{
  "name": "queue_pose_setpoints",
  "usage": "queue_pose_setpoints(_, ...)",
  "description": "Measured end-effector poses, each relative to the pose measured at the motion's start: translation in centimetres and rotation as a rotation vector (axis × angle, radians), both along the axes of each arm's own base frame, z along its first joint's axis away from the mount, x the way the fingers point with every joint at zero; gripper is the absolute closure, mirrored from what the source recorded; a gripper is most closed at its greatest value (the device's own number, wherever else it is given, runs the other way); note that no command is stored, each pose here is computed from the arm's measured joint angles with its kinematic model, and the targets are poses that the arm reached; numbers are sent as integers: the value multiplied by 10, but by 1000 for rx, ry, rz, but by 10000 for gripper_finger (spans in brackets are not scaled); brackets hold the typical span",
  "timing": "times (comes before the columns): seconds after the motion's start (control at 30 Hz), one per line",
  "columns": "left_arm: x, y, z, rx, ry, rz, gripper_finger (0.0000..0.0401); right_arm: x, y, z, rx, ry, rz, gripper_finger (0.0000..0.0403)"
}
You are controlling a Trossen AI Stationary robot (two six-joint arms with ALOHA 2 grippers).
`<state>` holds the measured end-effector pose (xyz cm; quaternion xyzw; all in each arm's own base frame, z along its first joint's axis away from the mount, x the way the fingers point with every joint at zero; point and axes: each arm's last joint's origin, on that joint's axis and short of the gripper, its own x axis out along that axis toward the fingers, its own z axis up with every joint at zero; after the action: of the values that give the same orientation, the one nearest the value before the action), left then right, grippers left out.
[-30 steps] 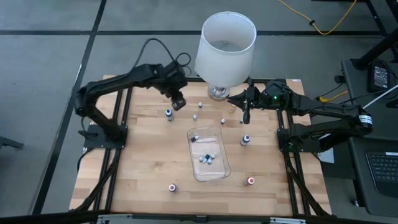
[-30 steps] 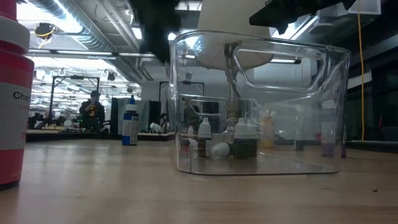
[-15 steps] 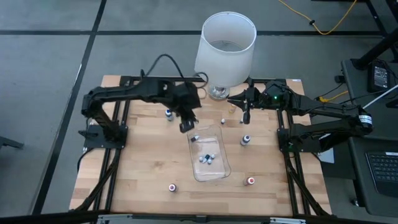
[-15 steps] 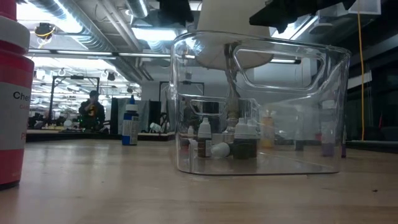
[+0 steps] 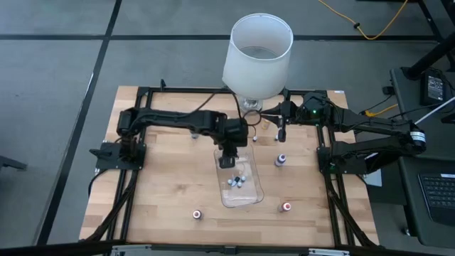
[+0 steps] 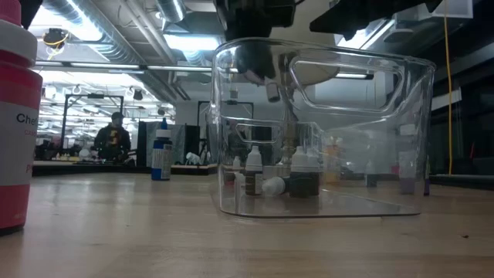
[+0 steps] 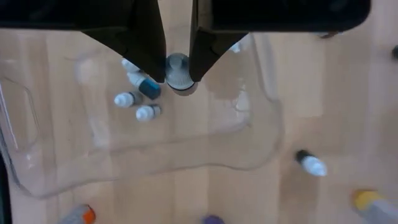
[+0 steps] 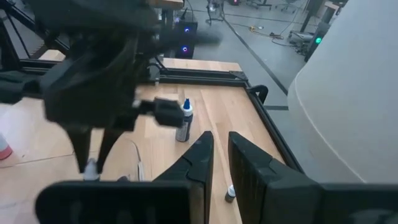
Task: Pick & Place food coloring
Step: Put the small red food coloring bottle into the transparent bin
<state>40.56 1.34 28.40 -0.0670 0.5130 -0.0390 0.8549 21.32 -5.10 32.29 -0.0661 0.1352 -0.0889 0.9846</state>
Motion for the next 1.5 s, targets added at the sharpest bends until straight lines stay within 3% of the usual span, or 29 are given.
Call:
queue_pose_setpoints(0.13, 2, -3, -3, 9, -5, -47, 359, 0, 0, 0, 1, 0, -2, 350)
queue_pose_setpoints(0.33, 3, -10, -5, 118, -2, -97, 359, 0, 0, 0, 2, -1, -3, 350)
queue_pose_setpoints(0.53, 8, -27, -18, 171, 29, -224, 357, 0, 0, 0, 3, 1, -3, 350)
queue_pose_setpoints(1.03, 31, -36, -87, 161, 172, -288, 357, -1, 0, -3, 16, 29, -4, 350)
queue_pose_setpoints(1.5, 33, -36, -93, 159, 171, -304, 324, -1, 0, -4, 5, 36, -16, 350)
